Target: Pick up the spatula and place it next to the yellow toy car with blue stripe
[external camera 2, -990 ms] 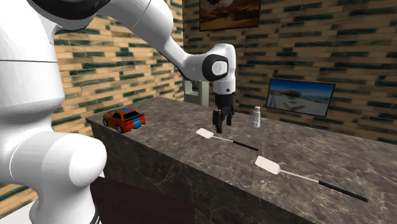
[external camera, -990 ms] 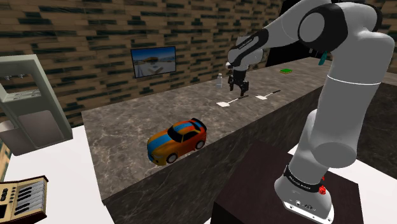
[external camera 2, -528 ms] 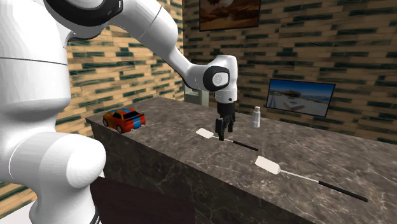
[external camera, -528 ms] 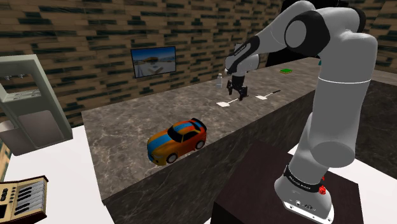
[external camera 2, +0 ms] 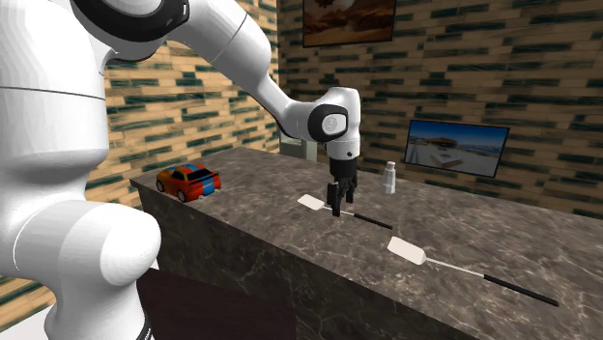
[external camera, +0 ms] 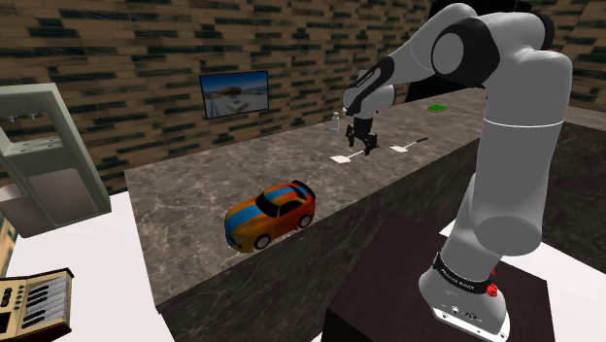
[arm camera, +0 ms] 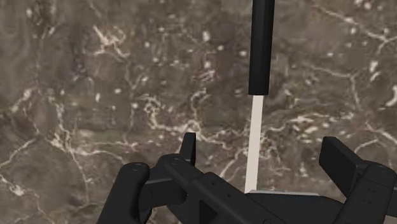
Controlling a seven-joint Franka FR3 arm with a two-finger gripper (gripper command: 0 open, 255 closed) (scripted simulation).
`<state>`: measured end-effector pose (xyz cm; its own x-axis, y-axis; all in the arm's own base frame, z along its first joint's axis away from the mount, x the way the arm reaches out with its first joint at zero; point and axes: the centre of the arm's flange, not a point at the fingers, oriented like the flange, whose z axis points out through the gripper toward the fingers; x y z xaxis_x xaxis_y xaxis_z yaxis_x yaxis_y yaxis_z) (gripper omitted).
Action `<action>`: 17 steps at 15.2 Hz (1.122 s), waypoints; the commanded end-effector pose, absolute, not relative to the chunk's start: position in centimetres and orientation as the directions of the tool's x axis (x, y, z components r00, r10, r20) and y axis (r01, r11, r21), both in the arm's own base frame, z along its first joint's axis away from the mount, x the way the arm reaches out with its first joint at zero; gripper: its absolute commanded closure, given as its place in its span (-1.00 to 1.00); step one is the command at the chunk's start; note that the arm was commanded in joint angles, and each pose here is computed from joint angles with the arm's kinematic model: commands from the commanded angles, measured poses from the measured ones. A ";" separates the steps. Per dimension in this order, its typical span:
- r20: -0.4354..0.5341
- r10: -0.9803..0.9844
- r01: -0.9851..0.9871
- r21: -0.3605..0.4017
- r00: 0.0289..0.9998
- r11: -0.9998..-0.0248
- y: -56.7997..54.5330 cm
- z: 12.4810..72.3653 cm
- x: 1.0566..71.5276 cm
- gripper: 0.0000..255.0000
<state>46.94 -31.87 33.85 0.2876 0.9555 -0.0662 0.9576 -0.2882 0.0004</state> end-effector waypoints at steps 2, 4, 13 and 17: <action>-0.066 0.955 0.958 0.000 0.288 -0.288 -31.9 33.9 46.9 1.00; -0.066 0.955 0.958 0.000 0.288 -0.288 -31.9 33.9 46.9 1.00; -0.066 0.955 0.958 0.000 0.288 -0.288 -31.9 35.4 46.9 1.00; -0.066 0.955 0.958 0.000 0.288 -0.288 -31.9 37.5 46.9 1.00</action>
